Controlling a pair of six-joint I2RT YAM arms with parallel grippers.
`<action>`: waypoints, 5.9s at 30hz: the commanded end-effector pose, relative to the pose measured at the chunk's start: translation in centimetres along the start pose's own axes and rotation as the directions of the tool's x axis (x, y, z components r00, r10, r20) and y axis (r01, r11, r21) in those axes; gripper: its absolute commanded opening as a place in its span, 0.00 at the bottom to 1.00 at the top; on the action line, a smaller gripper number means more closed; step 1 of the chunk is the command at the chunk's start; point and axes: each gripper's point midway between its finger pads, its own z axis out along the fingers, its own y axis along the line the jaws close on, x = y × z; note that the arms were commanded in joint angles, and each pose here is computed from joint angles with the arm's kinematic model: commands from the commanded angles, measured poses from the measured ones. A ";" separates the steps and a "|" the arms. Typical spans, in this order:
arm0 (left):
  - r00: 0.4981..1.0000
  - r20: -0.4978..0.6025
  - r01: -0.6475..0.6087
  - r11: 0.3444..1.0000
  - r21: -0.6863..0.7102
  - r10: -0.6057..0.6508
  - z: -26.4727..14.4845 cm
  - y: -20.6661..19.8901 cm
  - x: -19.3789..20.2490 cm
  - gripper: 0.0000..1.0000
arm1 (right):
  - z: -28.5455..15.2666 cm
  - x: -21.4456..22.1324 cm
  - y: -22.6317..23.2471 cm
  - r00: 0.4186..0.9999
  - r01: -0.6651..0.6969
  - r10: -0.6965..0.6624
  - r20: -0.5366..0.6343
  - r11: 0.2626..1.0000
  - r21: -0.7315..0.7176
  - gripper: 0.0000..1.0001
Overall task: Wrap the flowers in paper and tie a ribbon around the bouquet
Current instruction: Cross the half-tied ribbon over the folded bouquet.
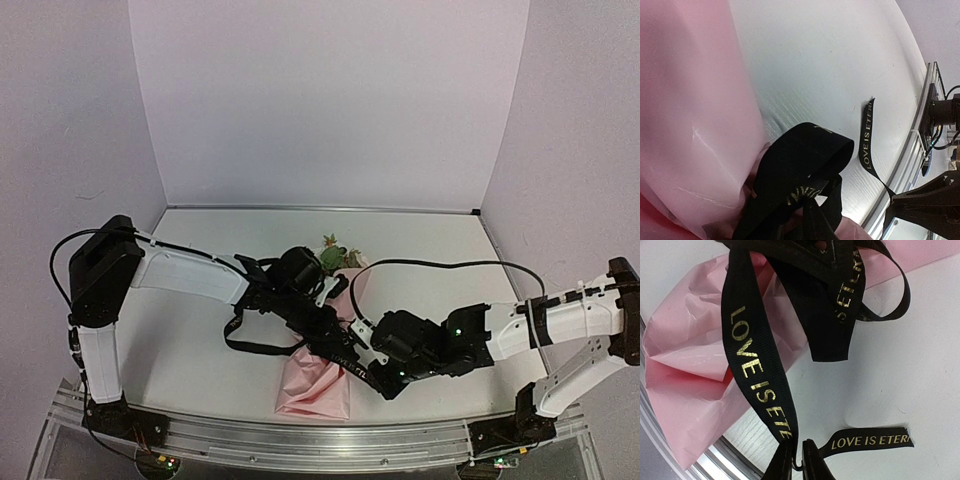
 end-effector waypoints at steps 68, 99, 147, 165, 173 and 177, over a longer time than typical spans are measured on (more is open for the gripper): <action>0.665 0.370 0.219 0.643 0.734 -0.649 -9.5 -1.8 -8.3 0.00 | 1.7 -2.5 -10.1 0.947 -0.299 0.318 -0.049 0.927 0.227 0.00; 0.629 0.438 0.341 0.734 0.587 -0.643 -10.7 5.0 -4.8 0.33 | 0.4 -2.6 -9.0 0.952 -0.249 0.270 -0.145 0.958 0.144 0.00; 0.930 0.251 0.277 0.961 0.007 -0.270 -6.5 3.4 -4.7 0.48 | 5.7 -4.6 -2.8 0.887 -0.460 0.462 0.002 0.885 -0.073 0.02; 0.935 0.257 0.253 0.968 0.000 -0.244 -5.2 3.5 -6.4 0.31 | 5.6 -2.6 -3.9 0.913 -0.409 0.409 0.000 0.912 -0.028 0.04; 0.923 0.280 0.257 0.965 0.054 -0.262 -6.9 2.7 -7.5 0.02 | 5.8 -2.5 -3.5 0.921 -0.390 0.389 -0.030 0.920 -0.041 0.04; 0.908 0.286 0.278 0.951 0.133 -0.305 -8.9 2.2 -7.9 0.00 | 5.8 -2.4 -3.5 0.922 -0.387 0.386 -0.030 0.921 -0.036 0.04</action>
